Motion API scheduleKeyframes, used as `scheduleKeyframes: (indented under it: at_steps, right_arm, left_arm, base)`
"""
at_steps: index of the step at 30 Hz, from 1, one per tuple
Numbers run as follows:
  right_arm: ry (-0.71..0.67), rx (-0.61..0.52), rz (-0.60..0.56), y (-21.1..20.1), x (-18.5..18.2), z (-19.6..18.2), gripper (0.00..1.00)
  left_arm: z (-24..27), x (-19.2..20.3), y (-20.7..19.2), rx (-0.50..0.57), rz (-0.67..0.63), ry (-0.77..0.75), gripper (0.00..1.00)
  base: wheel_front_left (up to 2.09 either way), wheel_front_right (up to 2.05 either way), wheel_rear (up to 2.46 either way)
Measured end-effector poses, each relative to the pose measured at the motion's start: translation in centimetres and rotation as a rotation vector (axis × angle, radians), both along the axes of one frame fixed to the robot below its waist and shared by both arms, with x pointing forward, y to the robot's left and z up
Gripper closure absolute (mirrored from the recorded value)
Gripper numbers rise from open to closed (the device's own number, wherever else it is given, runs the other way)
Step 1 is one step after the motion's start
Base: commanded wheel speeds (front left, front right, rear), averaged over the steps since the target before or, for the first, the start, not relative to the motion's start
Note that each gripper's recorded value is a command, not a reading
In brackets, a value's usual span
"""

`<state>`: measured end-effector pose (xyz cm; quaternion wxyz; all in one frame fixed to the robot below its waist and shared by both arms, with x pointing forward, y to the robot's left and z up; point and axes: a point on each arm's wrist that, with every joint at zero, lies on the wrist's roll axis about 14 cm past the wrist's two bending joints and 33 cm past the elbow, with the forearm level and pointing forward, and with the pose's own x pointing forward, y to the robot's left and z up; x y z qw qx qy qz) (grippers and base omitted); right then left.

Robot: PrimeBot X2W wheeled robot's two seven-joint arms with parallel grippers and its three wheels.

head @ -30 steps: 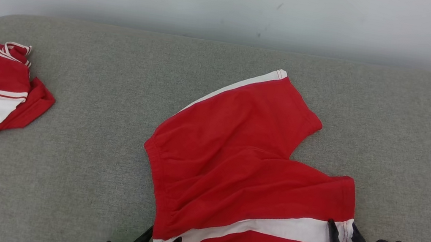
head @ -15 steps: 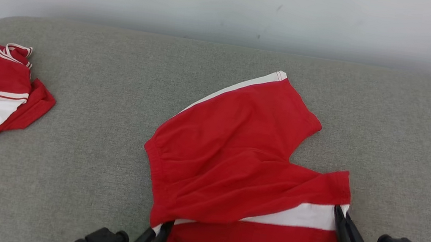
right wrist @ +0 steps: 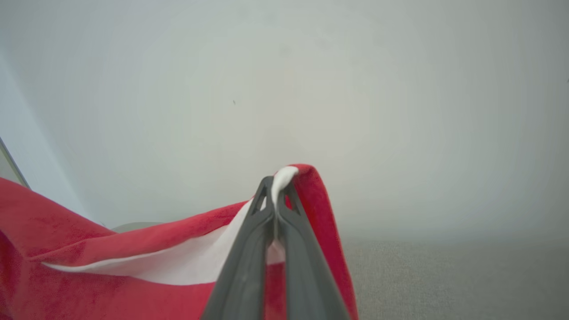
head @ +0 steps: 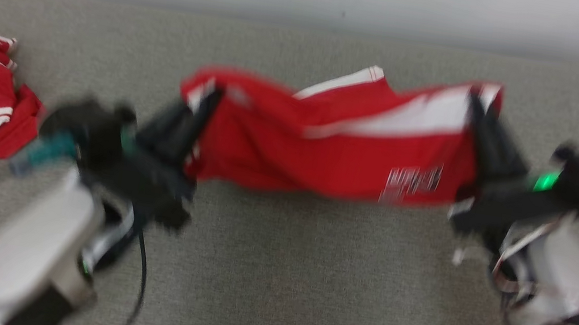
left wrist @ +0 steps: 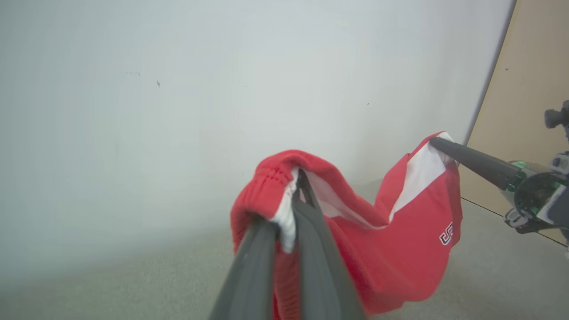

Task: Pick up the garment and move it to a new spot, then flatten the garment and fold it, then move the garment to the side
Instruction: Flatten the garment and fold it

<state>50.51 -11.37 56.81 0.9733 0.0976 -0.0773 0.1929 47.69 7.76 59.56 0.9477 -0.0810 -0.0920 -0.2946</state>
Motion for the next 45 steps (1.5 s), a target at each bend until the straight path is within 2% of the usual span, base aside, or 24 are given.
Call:
scheduleKeyframes:
  at_steps: [5, 9, 12, 16, 18, 23, 27, 33, 36, 38, 45]
  right_arm:
    - [-0.111, -0.003, -0.003, -0.5, 6.2, 6.6, 1.0]
    - [-0.192, -0.004, 0.005, 0.0, 10.8, 11.7, 1.0]
    - [-0.223, -0.048, 0.001, 0.3, 14.0, 14.6, 1.0]
    - [-0.259, -0.033, -0.016, 0.3, 17.4, 17.4, 1.0]
    - [-0.251, -0.018, -0.034, -0.1, 19.0, 17.4, 1.0]
    - [-0.198, -0.039, -0.1, -1.6, 22.7, 14.9, 1.0]
    - [-0.175, -0.053, -0.157, -3.2, 24.5, 13.4, 1.0]
    - [-0.141, -0.106, -0.185, -3.7, 25.9, 11.2, 1.0]
    - [-0.127, -0.133, -0.18, -3.4, 26.3, 9.7, 1.0]
    - [-0.114, -0.128, -0.18, -3.4, 26.6, 8.7, 1.0]
    - [-0.081, -0.14, -0.172, -3.2, 27.2, 6.3, 1.0]
  left_arm:
    - [7.3, 5.6, -0.6, 0.008, -0.05, -0.11, 1.0]
    - [12.2, 10.2, 0.0, -0.015, -0.041, -0.167, 1.0]
    - [14.5, 13.4, 0.3, -0.019, -0.029, -0.191, 1.0]
    - [15.5, 17.2, 0.3, -0.042, -0.018, -0.199, 1.0]
    - [15.2, 19.0, 0.2, -0.056, -0.012, -0.191, 1.0]
    - [11.6, 22.6, -1.4, 0.022, -0.026, -0.126, 1.0]
    - [10.1, 24.8, -1.6, 0.027, -0.017, -0.106, 1.0]
    - [7.5, 26.8, -2.8, 0.022, -0.03, -0.08, 1.0]
    - [6.1, 27.4, -3.0, -0.021, -0.04, -0.058, 1.0]
    - [4.4, 27.7, -3.2, 0.007, -0.046, -0.039, 1.0]
    - [2.4, 28.3, -2.4, -0.033, -0.038, -0.013, 1.0]
  base:
    - [0.0, 0.0, 0.0]
    - [0.0, 0.0, 0.0]
    - [0.0, 0.0, 0.0]
    - [0.0, 0.0, 0.0]
    - [0.0, 0.0, 0.0]
    - [0.0, 0.0, 0.0]
    - [0.0, 0.0, 0.0]
    - [0.0, 0.0, 0.0]
    - [0.0, 0.0, 0.0]
    - [0.0, 0.0, 0.0]
    - [0.0, 0.0, 0.0]
